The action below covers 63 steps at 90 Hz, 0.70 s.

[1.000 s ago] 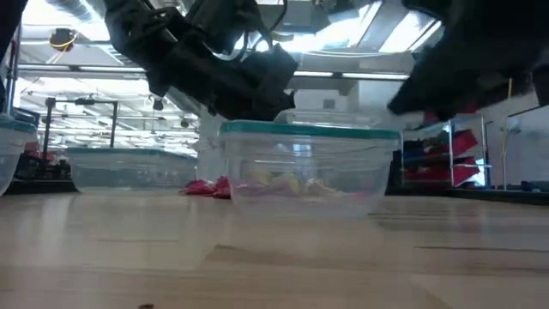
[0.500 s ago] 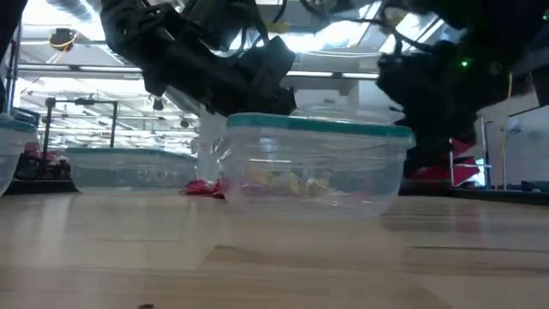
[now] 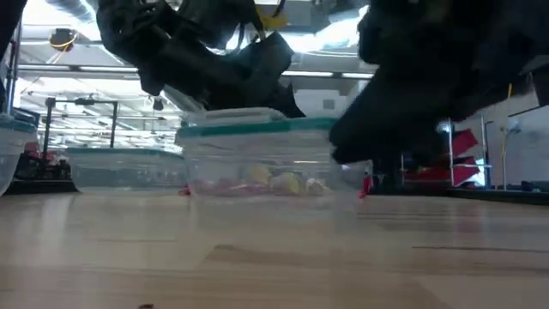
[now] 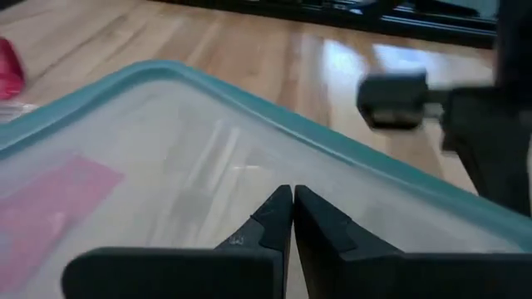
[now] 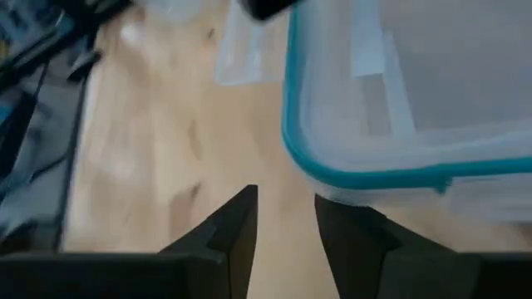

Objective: Sort candy
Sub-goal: Open the right transparent bin

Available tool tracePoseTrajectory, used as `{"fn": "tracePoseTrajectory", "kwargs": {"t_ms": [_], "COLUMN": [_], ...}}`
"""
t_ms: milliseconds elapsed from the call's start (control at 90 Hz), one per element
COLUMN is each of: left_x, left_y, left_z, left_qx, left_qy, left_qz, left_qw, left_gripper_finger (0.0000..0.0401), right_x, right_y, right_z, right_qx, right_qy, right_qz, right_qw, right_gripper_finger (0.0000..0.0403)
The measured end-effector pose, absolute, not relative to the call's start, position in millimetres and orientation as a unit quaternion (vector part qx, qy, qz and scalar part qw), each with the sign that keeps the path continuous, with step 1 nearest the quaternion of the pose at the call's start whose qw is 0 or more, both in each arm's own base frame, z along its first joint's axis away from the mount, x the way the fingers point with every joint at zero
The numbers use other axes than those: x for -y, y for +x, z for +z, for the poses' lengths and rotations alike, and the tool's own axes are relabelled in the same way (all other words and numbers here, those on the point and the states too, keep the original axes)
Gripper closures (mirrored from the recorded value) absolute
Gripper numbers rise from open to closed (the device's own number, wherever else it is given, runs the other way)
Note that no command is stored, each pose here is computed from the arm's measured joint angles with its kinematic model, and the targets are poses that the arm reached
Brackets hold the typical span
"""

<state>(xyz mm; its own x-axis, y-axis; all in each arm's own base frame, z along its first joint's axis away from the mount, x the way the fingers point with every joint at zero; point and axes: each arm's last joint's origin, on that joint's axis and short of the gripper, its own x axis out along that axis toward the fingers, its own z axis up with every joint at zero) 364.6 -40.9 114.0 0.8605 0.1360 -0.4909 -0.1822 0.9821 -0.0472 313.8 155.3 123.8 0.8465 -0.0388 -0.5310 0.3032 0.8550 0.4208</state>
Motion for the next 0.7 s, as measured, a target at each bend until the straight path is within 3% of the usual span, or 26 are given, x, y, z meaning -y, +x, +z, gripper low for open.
{"fn": "tracePoseTrajectory", "kwargs": {"t_ms": [189, 356, 433, 511, 700], "left_x": [40, 42, 44, 47, 62], "left_y": [365, 365, 365, 364, 363], "left_z": [114, 114, 114, 114, 114], "left_qx": [-0.250, -0.250, -0.251, -0.252, -0.261], "left_qy": [-0.048, -0.050, -0.051, -0.051, -0.053], "left_qz": [0.090, 0.079, 0.075, 0.065, -0.014], "left_qw": [0.963, 0.964, 0.964, 0.964, 0.964], "left_gripper_finger": [0.0401, 0.0401, 0.0401, 0.0401, 0.0401], "right_x": [-147, -162, -168, -165, -133], "right_y": [329, 325, 310, 290, 248], "right_z": [116, 139, 153, 155, 168], "right_qx": [-0.216, -0.253, -0.287, -0.346, -0.392], "right_qy": [0.244, 0.195, 0.172, 0.122, 0.071], "right_qz": [-0.109, 0.008, 0.017, -0.031, -0.249], "right_qw": [0.939, 0.948, 0.942, 0.930, 0.883], "right_gripper_finger": [0.0292, 0.0292, 0.0292, 0.0292, 0.0292]}}
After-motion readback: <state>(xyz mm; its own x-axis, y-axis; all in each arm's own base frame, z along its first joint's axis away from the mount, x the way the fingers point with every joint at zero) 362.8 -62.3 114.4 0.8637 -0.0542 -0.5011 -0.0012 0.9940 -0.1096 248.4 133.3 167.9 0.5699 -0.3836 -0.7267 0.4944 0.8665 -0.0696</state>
